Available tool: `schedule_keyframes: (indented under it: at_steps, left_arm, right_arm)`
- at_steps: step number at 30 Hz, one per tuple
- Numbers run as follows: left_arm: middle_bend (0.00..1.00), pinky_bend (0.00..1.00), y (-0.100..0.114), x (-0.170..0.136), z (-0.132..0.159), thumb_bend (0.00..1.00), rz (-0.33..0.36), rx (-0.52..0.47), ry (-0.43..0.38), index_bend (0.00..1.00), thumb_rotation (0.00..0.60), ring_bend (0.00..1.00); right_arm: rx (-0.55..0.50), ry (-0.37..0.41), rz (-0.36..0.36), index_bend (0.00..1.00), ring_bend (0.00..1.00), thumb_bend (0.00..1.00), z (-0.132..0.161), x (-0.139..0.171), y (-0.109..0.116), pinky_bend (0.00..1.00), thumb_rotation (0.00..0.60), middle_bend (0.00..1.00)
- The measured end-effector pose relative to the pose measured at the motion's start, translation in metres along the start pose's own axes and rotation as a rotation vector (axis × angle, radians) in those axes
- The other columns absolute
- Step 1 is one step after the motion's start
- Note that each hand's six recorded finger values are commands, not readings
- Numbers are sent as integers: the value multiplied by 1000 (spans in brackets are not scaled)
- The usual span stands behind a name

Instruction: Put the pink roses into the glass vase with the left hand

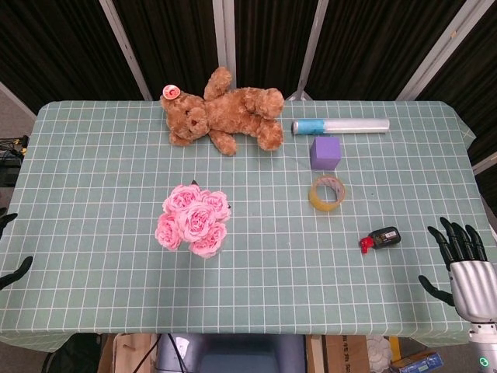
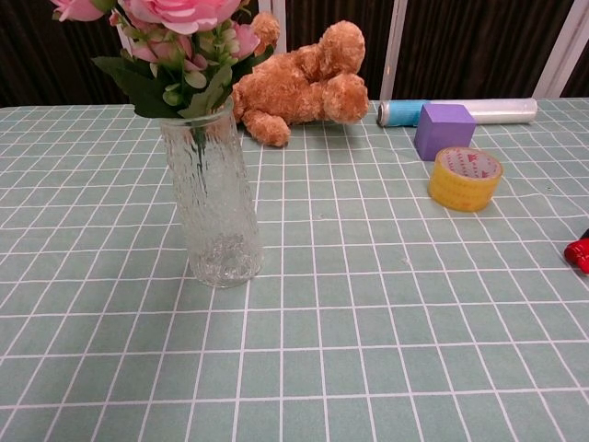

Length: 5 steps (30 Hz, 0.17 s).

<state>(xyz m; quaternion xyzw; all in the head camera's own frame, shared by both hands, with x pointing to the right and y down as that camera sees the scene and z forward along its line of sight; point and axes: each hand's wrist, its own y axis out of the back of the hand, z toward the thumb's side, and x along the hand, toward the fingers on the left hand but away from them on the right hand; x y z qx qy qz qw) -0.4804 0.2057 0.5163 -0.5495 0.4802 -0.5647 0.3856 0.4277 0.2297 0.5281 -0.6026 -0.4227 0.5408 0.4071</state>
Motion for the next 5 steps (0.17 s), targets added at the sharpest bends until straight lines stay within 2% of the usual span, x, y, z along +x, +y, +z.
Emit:
schedule_keyframes:
  at_steps: [5]
  left_arm:
    - [106, 113, 0, 2, -4, 279, 21, -11, -4, 199, 600, 39]
  right_arm:
    - [-6, 11, 10, 149, 72, 205, 4, -2, -2, 0, 600, 71]
